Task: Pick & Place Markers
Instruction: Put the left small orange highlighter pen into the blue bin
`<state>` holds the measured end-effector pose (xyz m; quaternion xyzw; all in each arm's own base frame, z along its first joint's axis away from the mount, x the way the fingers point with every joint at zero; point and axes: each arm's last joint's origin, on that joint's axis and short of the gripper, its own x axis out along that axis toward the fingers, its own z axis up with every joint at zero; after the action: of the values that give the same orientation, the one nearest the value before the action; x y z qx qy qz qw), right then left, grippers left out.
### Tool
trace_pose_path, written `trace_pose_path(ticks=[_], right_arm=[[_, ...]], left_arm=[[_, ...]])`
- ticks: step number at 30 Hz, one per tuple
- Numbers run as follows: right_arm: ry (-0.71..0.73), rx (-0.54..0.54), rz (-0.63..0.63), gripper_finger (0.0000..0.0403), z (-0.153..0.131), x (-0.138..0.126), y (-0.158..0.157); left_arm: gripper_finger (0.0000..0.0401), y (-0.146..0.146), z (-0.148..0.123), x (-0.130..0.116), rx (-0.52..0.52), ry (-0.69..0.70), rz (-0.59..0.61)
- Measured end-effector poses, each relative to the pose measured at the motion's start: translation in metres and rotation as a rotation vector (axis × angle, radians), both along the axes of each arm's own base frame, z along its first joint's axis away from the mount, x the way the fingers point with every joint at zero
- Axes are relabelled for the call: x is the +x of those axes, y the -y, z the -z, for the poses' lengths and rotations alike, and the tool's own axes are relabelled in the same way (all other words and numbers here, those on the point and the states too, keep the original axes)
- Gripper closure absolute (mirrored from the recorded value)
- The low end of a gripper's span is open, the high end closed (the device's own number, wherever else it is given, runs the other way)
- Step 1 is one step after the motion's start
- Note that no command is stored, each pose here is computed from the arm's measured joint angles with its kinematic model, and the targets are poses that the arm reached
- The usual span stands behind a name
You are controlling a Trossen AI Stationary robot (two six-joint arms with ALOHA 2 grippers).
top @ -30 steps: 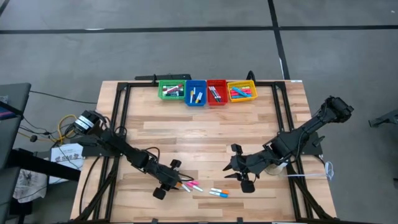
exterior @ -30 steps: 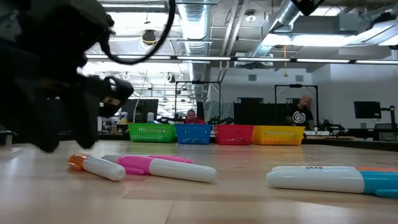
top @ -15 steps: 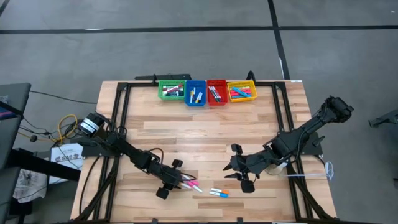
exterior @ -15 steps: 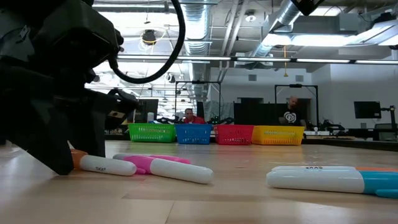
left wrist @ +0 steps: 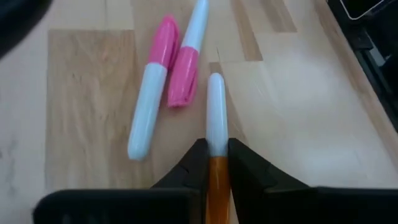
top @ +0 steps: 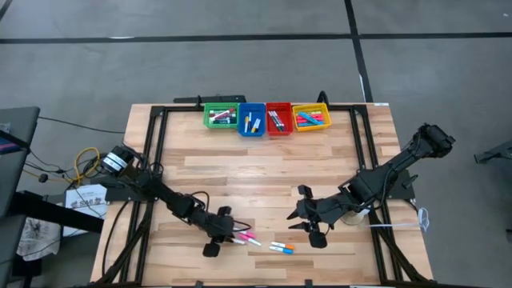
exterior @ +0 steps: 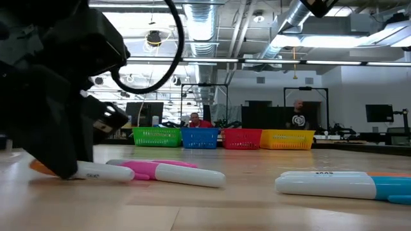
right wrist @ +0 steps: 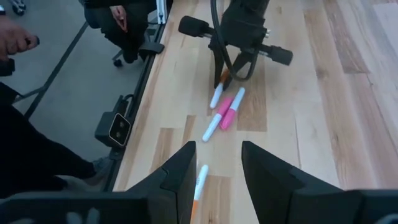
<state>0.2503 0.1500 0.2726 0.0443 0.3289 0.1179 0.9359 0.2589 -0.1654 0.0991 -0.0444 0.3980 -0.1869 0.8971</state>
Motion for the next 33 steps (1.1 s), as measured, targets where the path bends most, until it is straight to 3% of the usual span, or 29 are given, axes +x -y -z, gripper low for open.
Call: trace_pose_path(ticks=[17, 24, 33], right_arm=[[-0.002, 0.009, -0.009, 0.0285, 0.0, -0.002, -0.003], [-0.016, 0.084, 0.144, 0.0285, 0.0, 0.003, 0.006], [0.002, 0.083, 0.316, 0.0285, 0.0, 0.018, 0.037]], left_arm=[[0.0356, -0.01, -0.081, -0.006, -0.068, 0.335, -0.388], [0.0355, -0.032, -0.102, -0.003, -0.081, 0.428, -0.57], [0.0354, -0.078, -0.107, 0.014, -0.053, 0.455, -0.748]])
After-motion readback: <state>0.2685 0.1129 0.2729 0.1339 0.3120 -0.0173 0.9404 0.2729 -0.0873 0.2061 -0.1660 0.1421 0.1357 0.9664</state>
